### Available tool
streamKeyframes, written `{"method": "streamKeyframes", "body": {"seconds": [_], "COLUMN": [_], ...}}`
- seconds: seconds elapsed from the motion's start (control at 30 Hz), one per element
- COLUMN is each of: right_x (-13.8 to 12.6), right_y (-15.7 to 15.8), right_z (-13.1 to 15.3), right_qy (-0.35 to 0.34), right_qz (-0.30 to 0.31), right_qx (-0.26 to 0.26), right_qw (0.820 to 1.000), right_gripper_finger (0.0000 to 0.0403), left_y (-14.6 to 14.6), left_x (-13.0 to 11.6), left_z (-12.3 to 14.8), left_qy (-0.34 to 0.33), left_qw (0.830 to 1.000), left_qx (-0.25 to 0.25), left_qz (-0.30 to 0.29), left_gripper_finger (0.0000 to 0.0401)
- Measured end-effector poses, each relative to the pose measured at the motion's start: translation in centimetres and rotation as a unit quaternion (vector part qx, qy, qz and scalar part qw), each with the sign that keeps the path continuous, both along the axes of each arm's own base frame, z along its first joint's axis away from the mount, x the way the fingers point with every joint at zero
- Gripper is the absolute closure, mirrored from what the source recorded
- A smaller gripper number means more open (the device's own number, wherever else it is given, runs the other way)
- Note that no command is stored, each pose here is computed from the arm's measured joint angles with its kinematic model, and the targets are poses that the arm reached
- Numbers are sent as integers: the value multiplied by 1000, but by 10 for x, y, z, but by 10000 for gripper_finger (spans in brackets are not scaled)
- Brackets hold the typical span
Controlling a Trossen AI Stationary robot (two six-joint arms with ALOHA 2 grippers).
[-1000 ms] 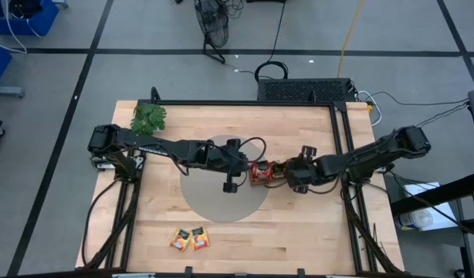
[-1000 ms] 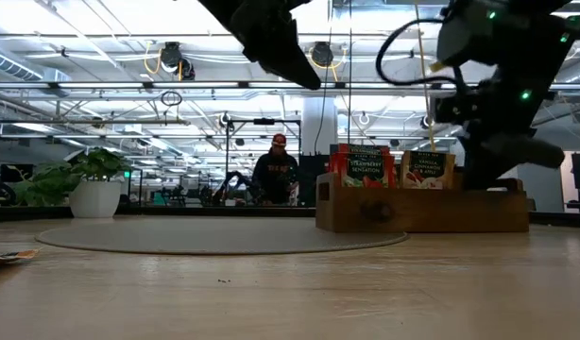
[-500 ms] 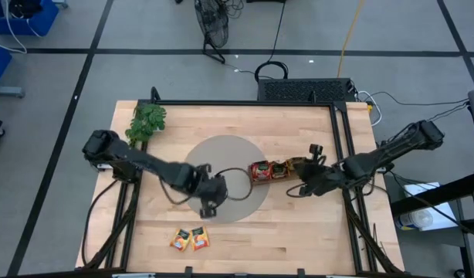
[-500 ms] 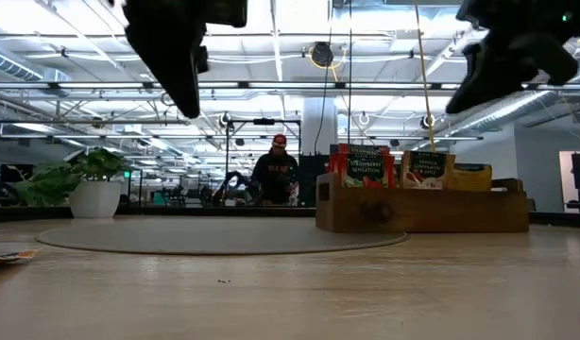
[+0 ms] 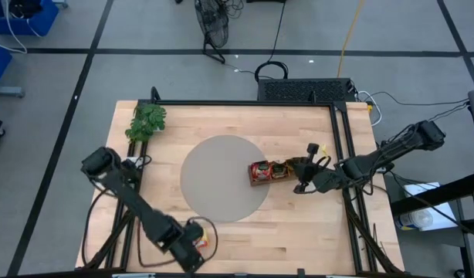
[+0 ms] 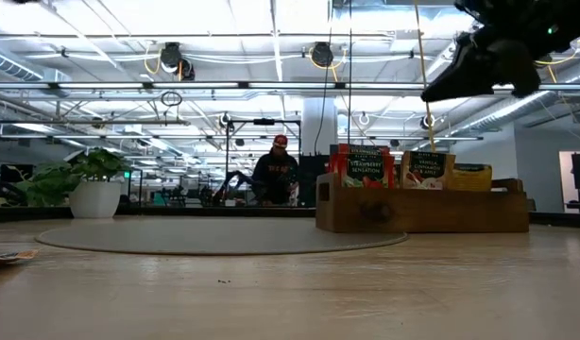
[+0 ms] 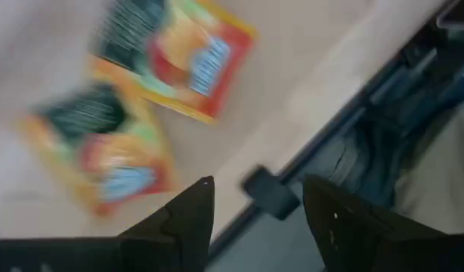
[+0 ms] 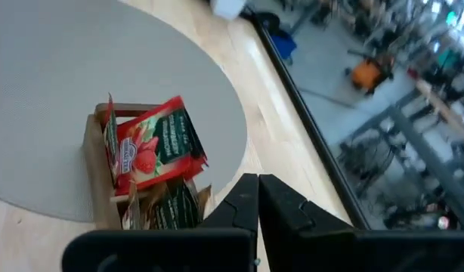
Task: Pick & Place Tea
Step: Put the yellow tea bag into the right section of the wooden organizer
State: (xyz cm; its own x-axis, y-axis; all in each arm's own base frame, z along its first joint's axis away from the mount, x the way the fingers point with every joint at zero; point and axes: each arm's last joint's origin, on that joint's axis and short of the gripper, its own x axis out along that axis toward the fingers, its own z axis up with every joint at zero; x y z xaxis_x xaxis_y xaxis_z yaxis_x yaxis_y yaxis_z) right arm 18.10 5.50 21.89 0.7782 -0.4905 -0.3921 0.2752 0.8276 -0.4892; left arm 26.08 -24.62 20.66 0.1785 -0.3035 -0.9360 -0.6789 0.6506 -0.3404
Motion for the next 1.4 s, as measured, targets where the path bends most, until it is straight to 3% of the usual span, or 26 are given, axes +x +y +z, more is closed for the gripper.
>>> {"method": "streamKeyframes", "body": {"seconds": [0.1,0.3,0.47,0.73,0.87,1.0,1.1,1.2,1.4], "right_x": [4,8,8,8,8,6,7,8,9], "right_y": [2,3,3,4,3,1,-2,-6,-12], "right_z": [-1,10,10,11,9,1,1,0,0], "right_qy": [-23,-77,-77,-84,-83,-74,-84,-84,-86], "right_qz": [29,39,38,38,37,36,27,18,2], "right_qx": [-36,-41,-41,-37,-37,-41,-41,-43,-39], "right_qw": [999,995,995,995,995,996,995,995,996], "right_gripper_finger": [403,403,403,403,403,403,403,403,403], "left_y": [-16,-26,-25,-28,-40,-42,-39,-37,-33], "left_x": [-2,-4,5,3,2,8,19,38,66], "left_z": [-21,-65,-72,-68,-67,-66,-63,-44,12], "left_qy": [32,125,139,133,75,23,38,1,-77], "left_qw": [999,992,989,991,997,1000,998,998,995], "left_qx": [-14,-3,-40,-7,6,-1,-39,-53,-15], "left_qz": [1,-27,-35,-25,37,-21,-12,-16,-66], "left_gripper_finger": [201,237,262,283,279,277,277,281,290]}}
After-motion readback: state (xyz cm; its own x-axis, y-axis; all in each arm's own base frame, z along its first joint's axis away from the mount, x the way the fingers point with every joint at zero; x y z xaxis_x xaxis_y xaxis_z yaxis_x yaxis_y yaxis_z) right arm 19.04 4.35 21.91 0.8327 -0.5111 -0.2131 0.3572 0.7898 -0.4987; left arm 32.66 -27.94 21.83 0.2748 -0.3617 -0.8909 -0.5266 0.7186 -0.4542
